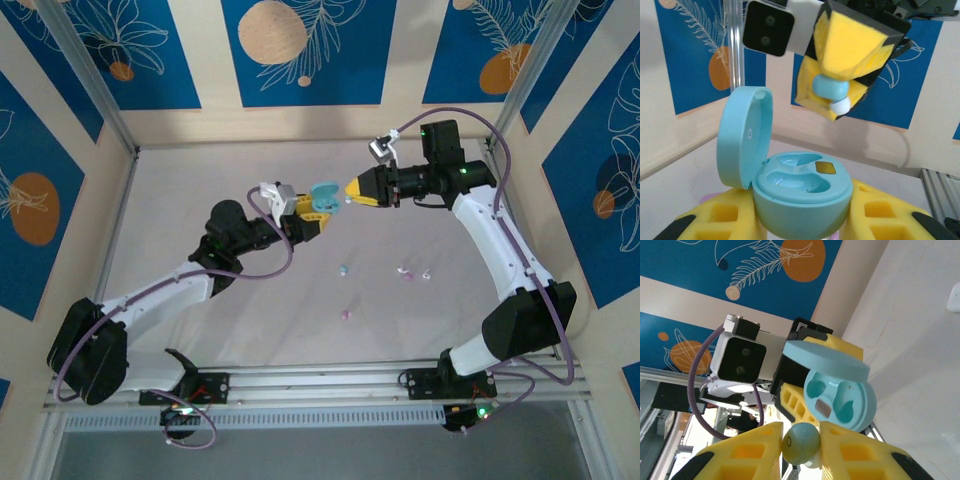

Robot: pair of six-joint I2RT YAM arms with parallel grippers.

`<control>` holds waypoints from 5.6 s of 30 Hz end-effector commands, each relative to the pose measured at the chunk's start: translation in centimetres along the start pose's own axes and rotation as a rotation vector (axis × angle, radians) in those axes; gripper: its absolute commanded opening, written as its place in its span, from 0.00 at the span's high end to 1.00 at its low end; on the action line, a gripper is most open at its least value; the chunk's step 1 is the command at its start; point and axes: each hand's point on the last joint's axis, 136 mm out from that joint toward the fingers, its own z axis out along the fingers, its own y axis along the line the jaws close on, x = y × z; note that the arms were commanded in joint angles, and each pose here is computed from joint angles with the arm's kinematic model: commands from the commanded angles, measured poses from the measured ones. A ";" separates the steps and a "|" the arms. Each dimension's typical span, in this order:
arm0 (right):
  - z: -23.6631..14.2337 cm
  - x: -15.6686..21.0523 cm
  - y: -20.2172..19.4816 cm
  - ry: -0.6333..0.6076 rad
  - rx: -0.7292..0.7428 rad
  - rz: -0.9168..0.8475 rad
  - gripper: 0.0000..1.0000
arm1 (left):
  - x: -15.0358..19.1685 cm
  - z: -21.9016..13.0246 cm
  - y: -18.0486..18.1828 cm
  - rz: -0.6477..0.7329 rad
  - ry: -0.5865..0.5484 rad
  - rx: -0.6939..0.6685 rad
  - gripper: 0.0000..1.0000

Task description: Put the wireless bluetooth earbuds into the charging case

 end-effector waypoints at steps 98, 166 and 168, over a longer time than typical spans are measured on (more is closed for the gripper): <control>0.7 5.7 -25.1 0.080 0.777 0.355 0.64 | -6.8 -2.4 -1.9 0.122 -0.147 -0.048 0.76; 8.1 10.1 -28.2 0.395 0.863 0.306 0.67 | -5.8 -2.4 -1.6 0.114 -0.121 -0.062 0.76; 7.9 9.9 -28.3 0.399 0.888 0.288 0.67 | -5.8 -2.5 -1.6 0.114 -0.123 -0.063 0.76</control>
